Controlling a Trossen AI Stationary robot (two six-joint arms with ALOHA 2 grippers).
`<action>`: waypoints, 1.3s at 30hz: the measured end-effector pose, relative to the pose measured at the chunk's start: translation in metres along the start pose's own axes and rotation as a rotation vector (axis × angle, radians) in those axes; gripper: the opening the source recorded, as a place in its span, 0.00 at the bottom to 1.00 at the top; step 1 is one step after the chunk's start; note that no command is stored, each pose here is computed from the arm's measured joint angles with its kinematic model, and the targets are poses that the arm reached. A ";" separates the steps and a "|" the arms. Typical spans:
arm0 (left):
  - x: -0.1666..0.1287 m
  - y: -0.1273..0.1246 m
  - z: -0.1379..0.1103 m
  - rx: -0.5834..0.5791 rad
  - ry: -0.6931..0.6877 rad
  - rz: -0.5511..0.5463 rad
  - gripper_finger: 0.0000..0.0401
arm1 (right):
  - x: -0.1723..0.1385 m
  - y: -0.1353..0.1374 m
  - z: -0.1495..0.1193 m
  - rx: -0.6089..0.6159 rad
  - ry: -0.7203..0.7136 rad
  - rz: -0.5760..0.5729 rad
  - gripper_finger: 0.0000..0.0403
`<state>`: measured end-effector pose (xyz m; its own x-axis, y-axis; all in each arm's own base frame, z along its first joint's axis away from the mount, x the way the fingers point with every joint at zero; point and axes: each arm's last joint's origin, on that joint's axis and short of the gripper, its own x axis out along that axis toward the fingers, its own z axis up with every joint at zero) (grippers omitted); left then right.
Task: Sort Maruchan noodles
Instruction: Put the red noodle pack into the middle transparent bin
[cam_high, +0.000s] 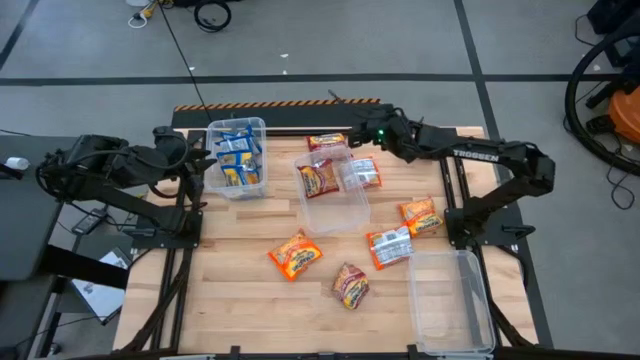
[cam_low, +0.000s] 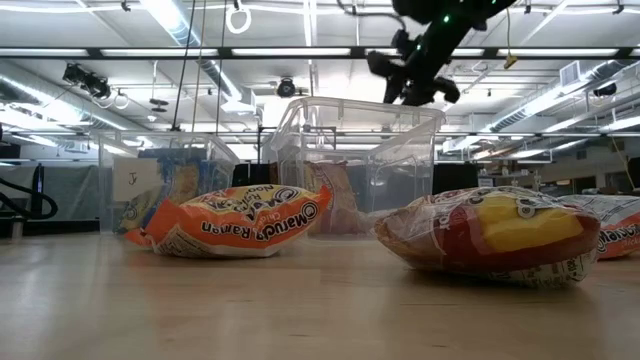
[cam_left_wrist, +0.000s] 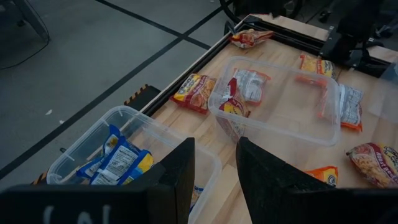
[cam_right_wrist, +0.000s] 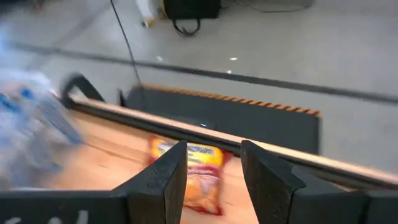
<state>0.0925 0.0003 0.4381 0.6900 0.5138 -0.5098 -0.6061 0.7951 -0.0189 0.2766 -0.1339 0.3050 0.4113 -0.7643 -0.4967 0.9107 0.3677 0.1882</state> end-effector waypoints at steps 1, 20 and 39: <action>0.000 0.000 0.000 0.000 0.000 0.000 0.31 | 0.006 -0.001 -0.002 -0.028 0.013 -0.021 0.39; 0.000 0.000 0.000 0.000 0.000 0.000 0.31 | 0.000 -0.023 -0.083 -0.432 0.441 -0.526 0.36; 0.000 0.000 0.000 0.000 0.000 0.000 0.31 | 0.023 -0.088 -0.070 0.585 0.217 -0.839 0.37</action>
<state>0.0924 0.0004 0.4381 0.6898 0.5140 -0.5099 -0.6064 0.7950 -0.0188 0.2028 -0.1467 0.2173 -0.3247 -0.5230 -0.7880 0.8014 -0.5947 0.0645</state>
